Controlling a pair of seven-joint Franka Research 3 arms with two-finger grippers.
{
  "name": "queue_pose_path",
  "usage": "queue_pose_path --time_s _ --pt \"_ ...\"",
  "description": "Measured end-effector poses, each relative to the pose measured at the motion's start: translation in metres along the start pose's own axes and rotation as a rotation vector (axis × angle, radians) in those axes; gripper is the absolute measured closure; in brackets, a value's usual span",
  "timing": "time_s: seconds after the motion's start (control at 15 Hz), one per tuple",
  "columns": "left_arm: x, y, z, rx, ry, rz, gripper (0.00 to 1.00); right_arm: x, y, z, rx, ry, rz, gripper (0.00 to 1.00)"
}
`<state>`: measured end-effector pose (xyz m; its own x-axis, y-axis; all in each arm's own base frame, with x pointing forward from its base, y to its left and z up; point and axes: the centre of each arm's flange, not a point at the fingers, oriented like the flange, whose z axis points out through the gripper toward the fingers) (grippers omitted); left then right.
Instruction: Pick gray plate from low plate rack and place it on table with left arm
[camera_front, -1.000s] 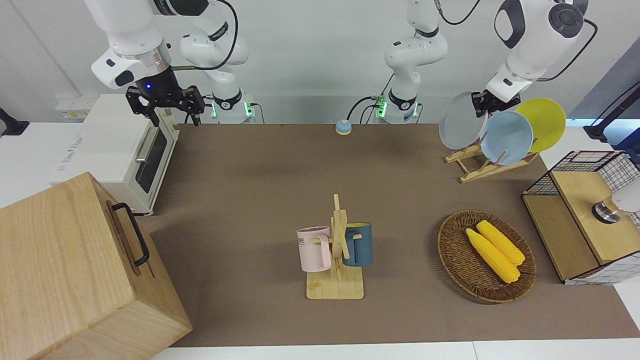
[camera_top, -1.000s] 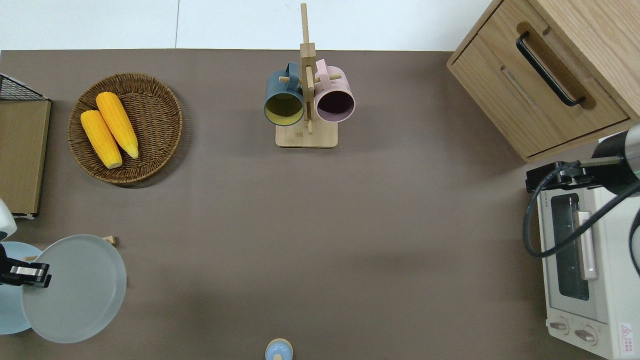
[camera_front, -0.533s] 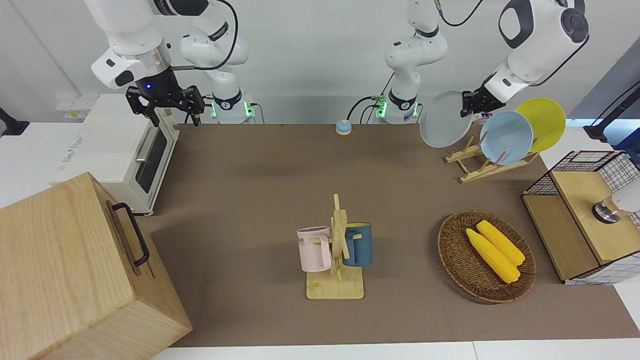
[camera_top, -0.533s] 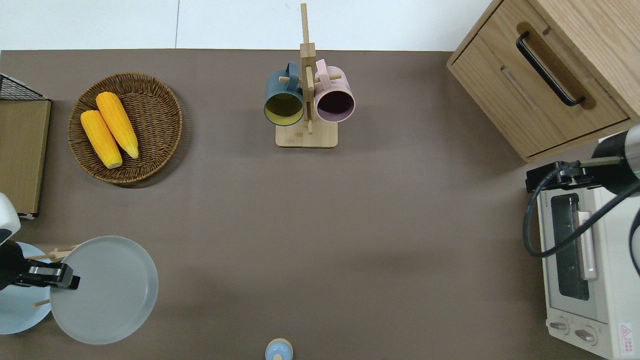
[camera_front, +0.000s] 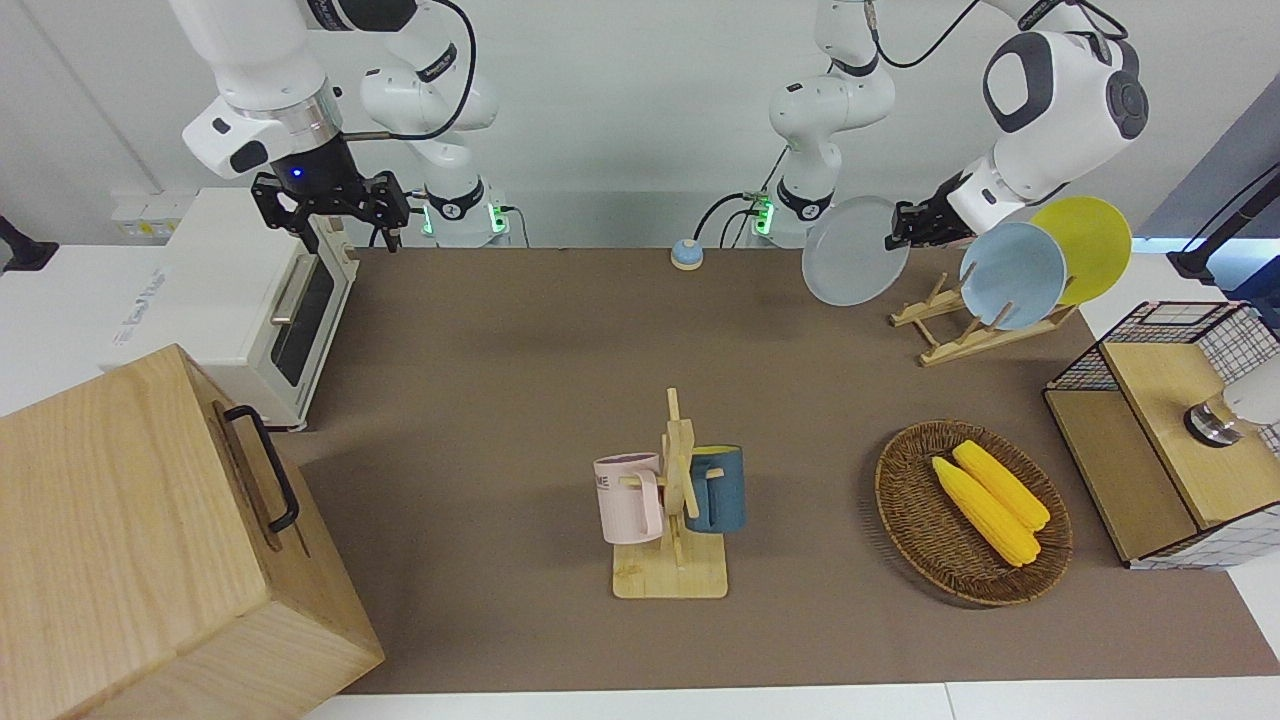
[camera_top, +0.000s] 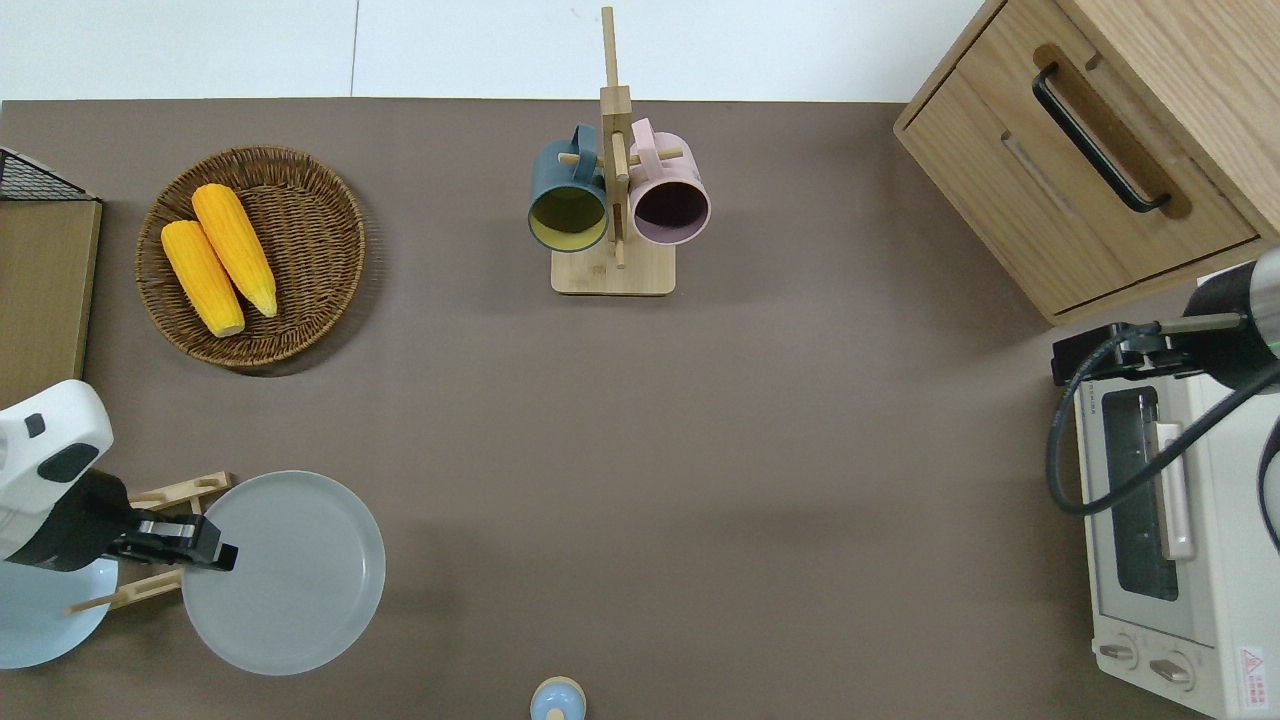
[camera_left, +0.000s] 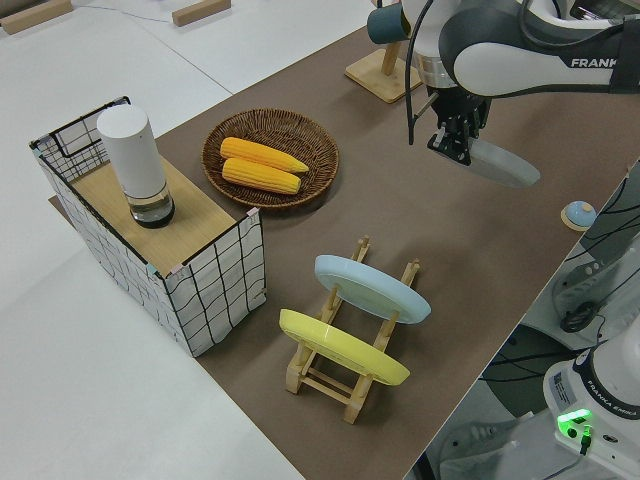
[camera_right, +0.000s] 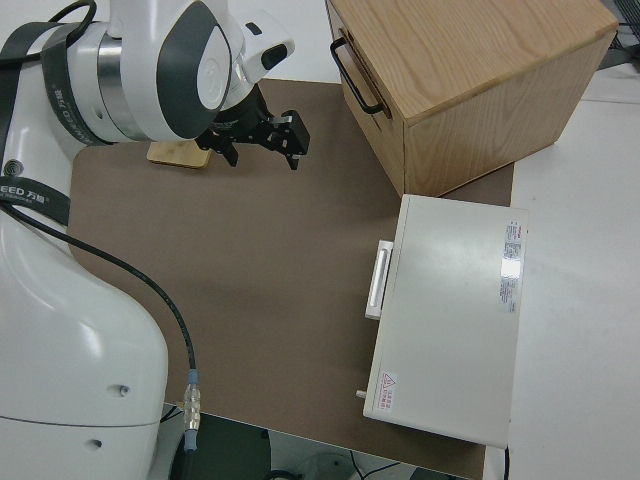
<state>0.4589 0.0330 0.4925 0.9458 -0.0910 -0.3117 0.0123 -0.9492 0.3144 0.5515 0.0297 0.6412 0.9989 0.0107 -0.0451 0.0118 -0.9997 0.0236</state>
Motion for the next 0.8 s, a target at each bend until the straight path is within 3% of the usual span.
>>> queue_pose_path --time_s 0.47,0.8 --pt "0.027 -0.011 0.052 -0.069 0.011 -0.013 0.86 0.000 0.000 0.000 0.000 0.000 0.000 0.01" --pt "0.044 -0.028 0.079 -0.101 -0.003 0.070 0.86 0.000 0.000 0.000 0.000 0.000 0.000 0.01"
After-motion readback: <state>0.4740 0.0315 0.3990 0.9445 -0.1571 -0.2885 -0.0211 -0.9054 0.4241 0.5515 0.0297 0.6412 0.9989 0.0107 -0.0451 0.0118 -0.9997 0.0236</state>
